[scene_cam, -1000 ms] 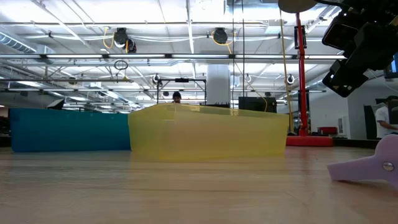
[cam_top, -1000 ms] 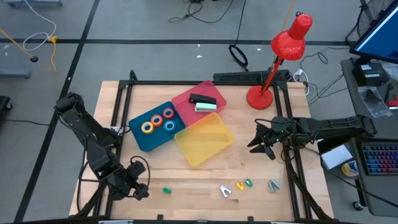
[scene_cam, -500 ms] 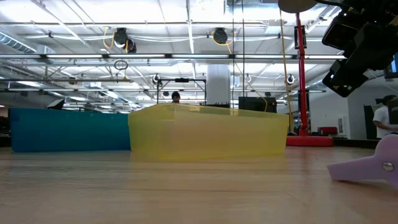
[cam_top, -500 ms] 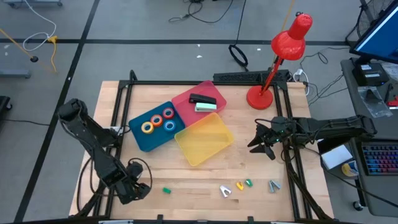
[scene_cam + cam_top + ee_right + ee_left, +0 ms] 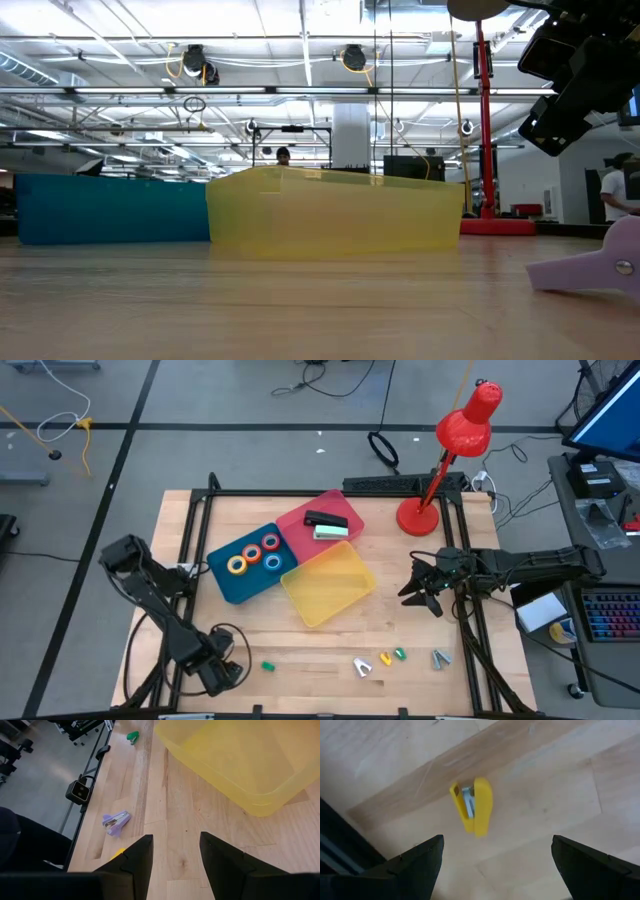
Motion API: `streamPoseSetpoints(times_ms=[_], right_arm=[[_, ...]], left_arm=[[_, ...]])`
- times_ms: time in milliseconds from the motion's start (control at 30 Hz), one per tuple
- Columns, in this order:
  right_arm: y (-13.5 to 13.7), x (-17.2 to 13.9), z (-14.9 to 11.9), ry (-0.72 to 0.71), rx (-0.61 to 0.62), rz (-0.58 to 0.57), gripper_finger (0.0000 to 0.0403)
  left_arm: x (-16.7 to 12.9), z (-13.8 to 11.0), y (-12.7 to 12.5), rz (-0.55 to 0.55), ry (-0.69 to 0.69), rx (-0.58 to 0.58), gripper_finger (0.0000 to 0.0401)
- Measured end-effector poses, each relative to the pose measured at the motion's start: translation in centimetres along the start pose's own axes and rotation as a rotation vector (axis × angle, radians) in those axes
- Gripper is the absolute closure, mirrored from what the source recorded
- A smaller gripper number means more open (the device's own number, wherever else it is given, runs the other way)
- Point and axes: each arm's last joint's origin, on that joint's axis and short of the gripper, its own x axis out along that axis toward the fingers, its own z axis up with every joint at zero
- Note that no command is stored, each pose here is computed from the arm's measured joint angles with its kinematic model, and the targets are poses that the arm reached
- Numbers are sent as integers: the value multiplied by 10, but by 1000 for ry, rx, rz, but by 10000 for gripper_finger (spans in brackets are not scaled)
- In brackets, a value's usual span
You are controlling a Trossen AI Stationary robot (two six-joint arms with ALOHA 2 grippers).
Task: Pick and place Stapler, Stapler remover, tape
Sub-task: Put the left yellow stapler into the pink bin
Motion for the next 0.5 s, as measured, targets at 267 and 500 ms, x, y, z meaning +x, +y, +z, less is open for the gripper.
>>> streamPoseSetpoints(times_ms=[267, 500], right_arm=[[0, 0, 0, 0, 0, 0, 247], [0, 0, 0, 0, 0, 0, 249]], left_arm=[[14, 1, -3, 48, -27, -5, 34], [19, 2, -3, 69, -36, -9, 34]])
